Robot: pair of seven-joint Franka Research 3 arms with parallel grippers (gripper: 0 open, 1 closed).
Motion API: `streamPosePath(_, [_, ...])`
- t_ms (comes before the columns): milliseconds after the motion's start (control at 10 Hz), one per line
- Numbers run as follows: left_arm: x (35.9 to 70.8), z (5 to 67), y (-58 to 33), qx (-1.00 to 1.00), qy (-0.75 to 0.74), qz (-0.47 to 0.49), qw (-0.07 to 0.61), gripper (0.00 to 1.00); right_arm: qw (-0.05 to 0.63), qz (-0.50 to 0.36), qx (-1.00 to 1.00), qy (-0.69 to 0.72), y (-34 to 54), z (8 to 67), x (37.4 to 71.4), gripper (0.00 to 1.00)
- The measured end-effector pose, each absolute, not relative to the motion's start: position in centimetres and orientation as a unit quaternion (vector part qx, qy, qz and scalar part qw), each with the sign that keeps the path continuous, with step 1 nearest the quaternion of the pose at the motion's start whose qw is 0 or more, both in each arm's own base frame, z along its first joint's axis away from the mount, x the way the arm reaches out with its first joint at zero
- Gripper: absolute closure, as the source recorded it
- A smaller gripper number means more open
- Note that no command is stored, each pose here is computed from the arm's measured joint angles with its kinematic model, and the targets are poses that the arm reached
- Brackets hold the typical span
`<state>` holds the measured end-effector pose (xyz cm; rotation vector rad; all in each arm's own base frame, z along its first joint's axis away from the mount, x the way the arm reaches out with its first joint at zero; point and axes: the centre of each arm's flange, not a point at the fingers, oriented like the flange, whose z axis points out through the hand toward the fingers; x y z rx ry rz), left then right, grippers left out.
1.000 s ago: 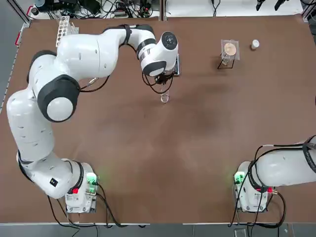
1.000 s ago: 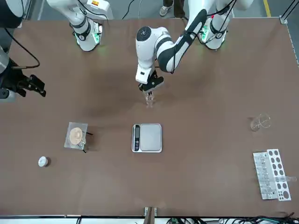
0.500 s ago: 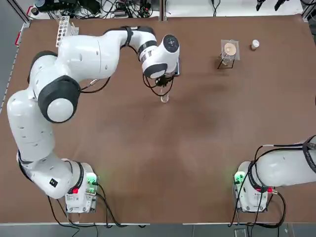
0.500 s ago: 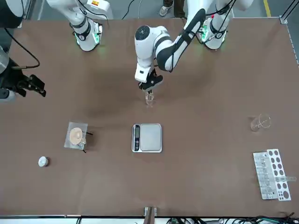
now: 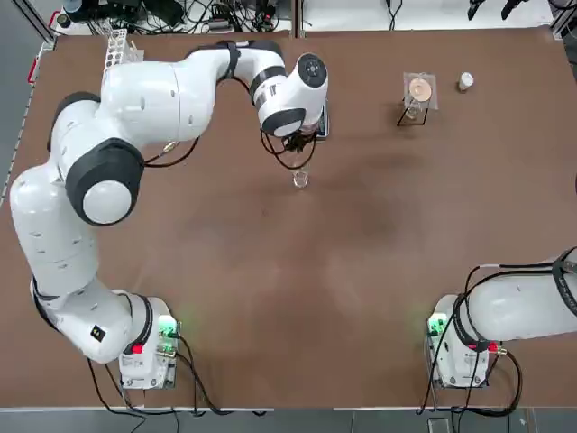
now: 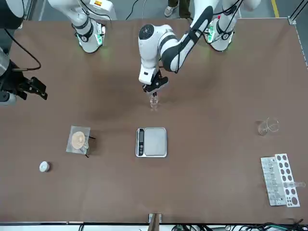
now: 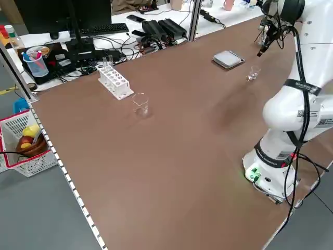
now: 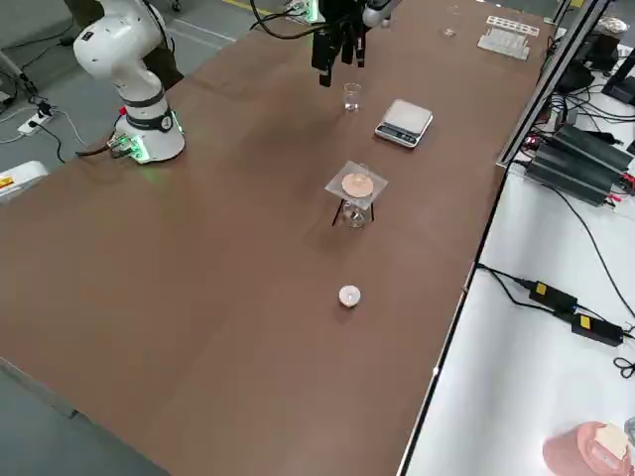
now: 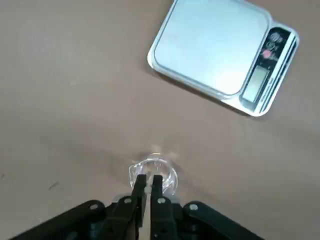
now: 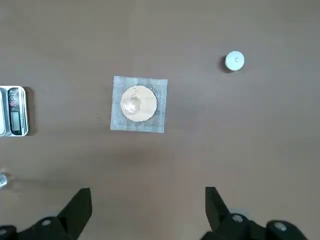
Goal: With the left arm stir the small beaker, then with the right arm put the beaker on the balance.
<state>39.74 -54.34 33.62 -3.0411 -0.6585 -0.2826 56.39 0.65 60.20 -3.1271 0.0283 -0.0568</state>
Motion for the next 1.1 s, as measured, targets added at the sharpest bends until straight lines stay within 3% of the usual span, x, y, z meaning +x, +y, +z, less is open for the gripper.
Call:
streamPosePath(900, [39.8,38.7,-54.5,-0.970,-0.232,-0.059,0.029,0.93,0.007,-0.015,-1.000,-0.009,1.8,60.3,56.2,0.00])
streamPosePath(1100, [41.4,41.4,-52.8,-0.973,-0.227,-0.039,0.028,0.93,0.007,-0.014,-1.000,-0.022,2.2,60.4,56.2,0.00])
